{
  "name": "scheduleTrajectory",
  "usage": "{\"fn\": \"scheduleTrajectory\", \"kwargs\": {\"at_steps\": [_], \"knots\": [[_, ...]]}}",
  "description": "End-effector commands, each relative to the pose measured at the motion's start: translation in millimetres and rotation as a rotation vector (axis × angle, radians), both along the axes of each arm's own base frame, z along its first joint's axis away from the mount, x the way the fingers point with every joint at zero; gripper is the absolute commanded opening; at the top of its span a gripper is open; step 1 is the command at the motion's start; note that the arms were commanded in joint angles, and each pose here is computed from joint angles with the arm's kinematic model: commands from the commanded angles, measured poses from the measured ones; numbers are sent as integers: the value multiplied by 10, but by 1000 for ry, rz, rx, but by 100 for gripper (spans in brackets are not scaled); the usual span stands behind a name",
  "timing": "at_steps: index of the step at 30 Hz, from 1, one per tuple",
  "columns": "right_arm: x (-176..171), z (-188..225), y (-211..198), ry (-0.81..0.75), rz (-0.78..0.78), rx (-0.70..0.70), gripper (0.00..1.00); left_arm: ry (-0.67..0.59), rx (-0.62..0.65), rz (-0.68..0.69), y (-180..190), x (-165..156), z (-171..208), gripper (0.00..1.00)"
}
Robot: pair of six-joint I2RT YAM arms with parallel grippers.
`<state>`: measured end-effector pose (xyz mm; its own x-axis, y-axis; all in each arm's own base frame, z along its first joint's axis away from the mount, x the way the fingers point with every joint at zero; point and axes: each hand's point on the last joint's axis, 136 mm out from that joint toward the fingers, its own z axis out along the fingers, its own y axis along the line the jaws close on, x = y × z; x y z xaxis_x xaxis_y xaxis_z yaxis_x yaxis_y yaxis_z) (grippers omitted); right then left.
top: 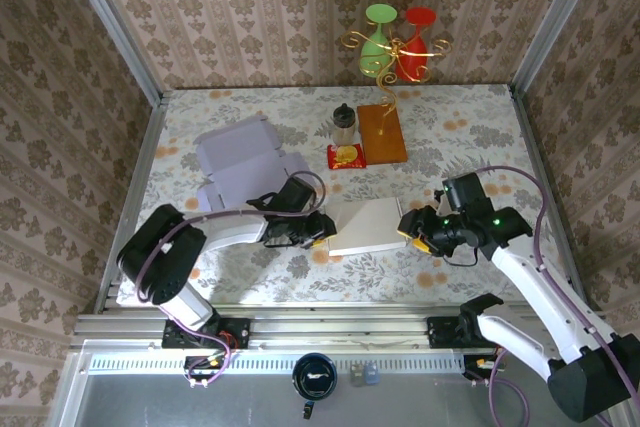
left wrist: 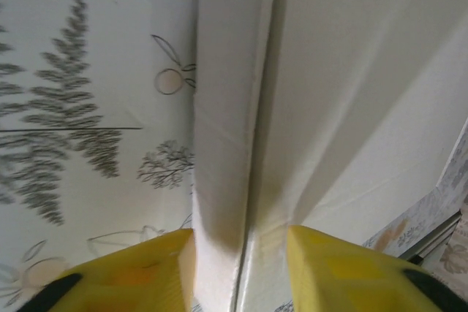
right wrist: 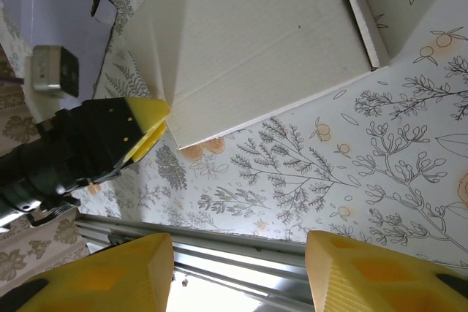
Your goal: Fold the paper box
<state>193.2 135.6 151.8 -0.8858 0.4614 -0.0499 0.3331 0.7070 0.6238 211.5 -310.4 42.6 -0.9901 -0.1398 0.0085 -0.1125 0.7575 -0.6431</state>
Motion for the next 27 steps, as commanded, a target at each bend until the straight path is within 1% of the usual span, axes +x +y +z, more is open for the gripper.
{"fn": "scheduleTrajectory", "kwargs": {"at_steps": [1,4,8,13,16,21,27], "knots": [[-75,20,-20,3,7,-7,52,-21,-71,-21,-278,59,107,28],[-68,109,-90,-30,-16,-35,51,-22,-79,-23,-429,87,69,21],[-93,290,-257,-90,-59,-102,51,-43,-96,-35,-672,172,99,19],[-151,525,-438,-167,-109,-161,50,-45,-119,-74,-1008,284,83,18],[-196,650,-510,-208,-130,-175,50,-51,-146,-101,-1277,355,91,18],[-292,753,-570,-229,-137,-184,50,-65,-183,-133,-1695,448,96,18],[-389,818,-596,-243,-132,-180,50,-66,-210,-153,-2035,462,32,18]]}}
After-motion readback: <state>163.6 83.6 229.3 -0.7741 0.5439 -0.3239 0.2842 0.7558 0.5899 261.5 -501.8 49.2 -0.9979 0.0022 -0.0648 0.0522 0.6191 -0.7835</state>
